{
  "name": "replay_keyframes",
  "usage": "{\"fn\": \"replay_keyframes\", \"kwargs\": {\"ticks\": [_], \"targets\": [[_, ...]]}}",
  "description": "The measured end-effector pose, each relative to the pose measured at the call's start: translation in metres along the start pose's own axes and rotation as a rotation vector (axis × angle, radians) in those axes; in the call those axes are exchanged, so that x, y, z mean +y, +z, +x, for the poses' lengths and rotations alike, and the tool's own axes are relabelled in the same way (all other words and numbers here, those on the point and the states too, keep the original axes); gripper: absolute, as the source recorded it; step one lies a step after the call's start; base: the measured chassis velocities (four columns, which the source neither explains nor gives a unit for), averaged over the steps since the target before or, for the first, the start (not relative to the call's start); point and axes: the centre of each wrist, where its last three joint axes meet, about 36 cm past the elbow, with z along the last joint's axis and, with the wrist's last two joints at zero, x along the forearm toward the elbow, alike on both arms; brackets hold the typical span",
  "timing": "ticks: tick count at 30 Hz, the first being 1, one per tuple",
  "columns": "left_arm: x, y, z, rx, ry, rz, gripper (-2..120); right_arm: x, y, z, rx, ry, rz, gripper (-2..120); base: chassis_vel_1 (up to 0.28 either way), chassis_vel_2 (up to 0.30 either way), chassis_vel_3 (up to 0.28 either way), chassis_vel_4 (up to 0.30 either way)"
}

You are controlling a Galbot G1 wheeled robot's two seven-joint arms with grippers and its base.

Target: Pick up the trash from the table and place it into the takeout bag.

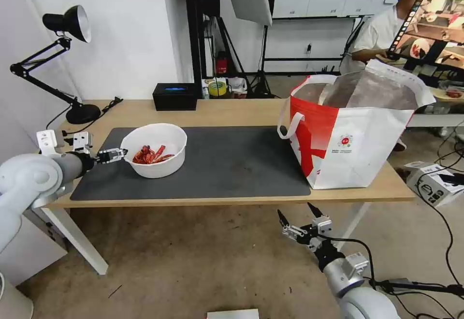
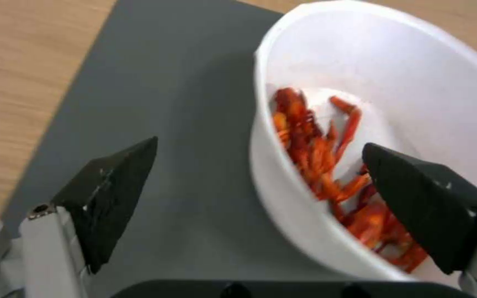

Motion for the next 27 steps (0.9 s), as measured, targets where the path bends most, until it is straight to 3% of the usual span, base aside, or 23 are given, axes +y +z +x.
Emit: {"fn": "replay_keyframes", "kwargs": {"ticks": [12, 27], "targets": [[-0.002, -0.002, -0.02, 0.04, 0.028, 0.046, 100, 0.0, 0.0, 0.0, 0.0, 0.0, 0.0, 100, 0.0, 0.0, 0.0, 0.0], [-0.008, 0.001, -0.042, 0.09, 0.014, 0.027, 100, 0.0, 0.0, 0.0, 0.0, 0.0, 0.0, 100, 0.0, 0.0, 0.0, 0.0]]}}
